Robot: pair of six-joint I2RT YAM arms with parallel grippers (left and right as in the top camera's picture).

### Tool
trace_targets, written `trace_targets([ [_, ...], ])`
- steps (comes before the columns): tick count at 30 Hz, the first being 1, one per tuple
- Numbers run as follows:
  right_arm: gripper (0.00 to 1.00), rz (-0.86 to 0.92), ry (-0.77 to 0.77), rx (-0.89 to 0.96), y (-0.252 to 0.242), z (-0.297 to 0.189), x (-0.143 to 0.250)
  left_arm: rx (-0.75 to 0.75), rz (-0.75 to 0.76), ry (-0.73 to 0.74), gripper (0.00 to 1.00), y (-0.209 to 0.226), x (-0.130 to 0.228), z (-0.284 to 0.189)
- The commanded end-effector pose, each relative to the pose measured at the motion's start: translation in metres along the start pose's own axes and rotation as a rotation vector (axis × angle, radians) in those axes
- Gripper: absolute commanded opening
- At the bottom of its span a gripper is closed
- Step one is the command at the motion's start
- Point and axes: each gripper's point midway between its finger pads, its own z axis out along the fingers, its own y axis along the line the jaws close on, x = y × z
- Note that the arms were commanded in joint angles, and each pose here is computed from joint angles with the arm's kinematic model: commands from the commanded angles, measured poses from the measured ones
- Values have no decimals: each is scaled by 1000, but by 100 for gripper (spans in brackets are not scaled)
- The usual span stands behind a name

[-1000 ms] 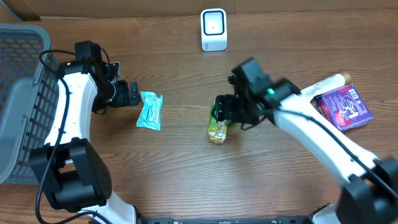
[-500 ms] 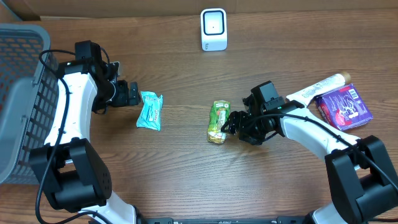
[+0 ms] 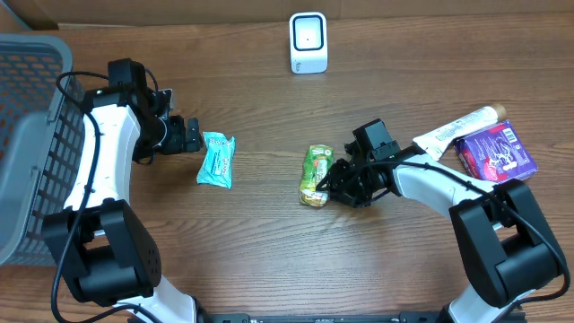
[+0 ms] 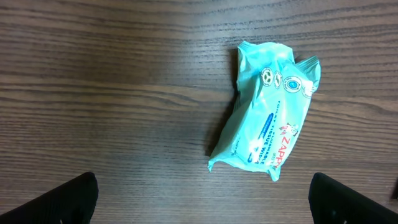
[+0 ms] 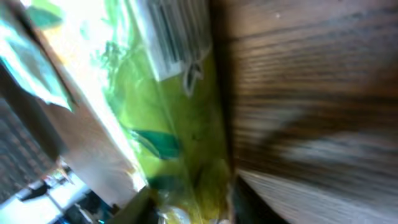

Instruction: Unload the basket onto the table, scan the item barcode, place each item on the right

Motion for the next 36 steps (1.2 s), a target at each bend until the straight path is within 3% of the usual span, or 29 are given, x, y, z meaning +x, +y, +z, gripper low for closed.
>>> trace_targets([
  [1,11,14,-41,19,-1,1,-10,0,27,-16,100,-3,-1,-6],
  [3,4,10,-44,15,2,0,-12,0,27,-16,100,-3,-1,-6],
  [8,4,-14,-86,149,-4,-17,-21,0,27,-16,100,-3,-1,-6],
  [13,4,-149,-212,519,-9,-72,-41,0,27,-16,100,-3,-1,-6],
  [17,4,-313,-400,786,11,-108,-53,0,27,-16,100,-3,-1,-6],
  [21,4,-434,-441,907,15,-91,-50,0,27,-16,100,-3,-1,-6],
  [30,4,-669,-365,1213,-16,-38,-47,0,27,-16,100,-3,0,-6],
  [36,4,-812,-431,1271,7,-31,-34,0,27,-16,100,-3,-1,-6],
])
